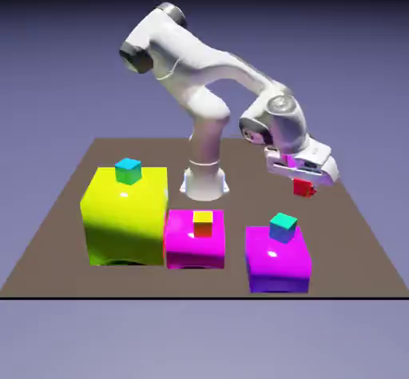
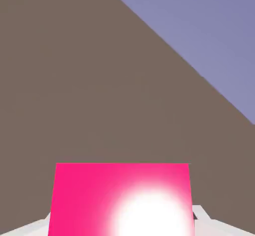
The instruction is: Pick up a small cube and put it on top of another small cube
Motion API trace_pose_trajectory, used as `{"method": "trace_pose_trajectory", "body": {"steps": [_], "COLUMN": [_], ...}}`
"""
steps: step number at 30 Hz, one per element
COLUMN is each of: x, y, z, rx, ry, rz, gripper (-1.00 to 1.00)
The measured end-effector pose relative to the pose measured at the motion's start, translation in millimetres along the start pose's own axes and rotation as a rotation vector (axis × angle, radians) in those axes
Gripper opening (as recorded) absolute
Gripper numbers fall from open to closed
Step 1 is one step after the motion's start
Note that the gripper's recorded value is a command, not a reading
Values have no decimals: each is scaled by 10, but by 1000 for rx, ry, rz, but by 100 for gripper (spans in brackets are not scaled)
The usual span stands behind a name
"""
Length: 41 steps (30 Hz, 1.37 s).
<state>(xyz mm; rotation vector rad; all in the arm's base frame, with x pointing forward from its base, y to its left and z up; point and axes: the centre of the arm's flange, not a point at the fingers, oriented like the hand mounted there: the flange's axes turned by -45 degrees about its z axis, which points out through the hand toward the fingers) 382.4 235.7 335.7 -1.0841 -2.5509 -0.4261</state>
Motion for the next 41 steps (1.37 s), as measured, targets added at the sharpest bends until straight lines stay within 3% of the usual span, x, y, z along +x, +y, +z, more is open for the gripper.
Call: {"method": "trace_pose_trajectory", "body": {"steps": [9, 19, 30, 38, 39, 41], "x": [-103, -320, -687, -836, -807, -833], "y": [-58, -165, -338, -248, -237, -246], "z": [-475, -595, -405, 259, 281, 267], "rx": [-134, -232, -287, -285, -282, -285], "ry": [-32, -57, -61, -61, -61, -62], "rz": [271, 590, 927, 921, 914, 920], "gripper": [-100, -100, -100, -100, 100, 100]}}
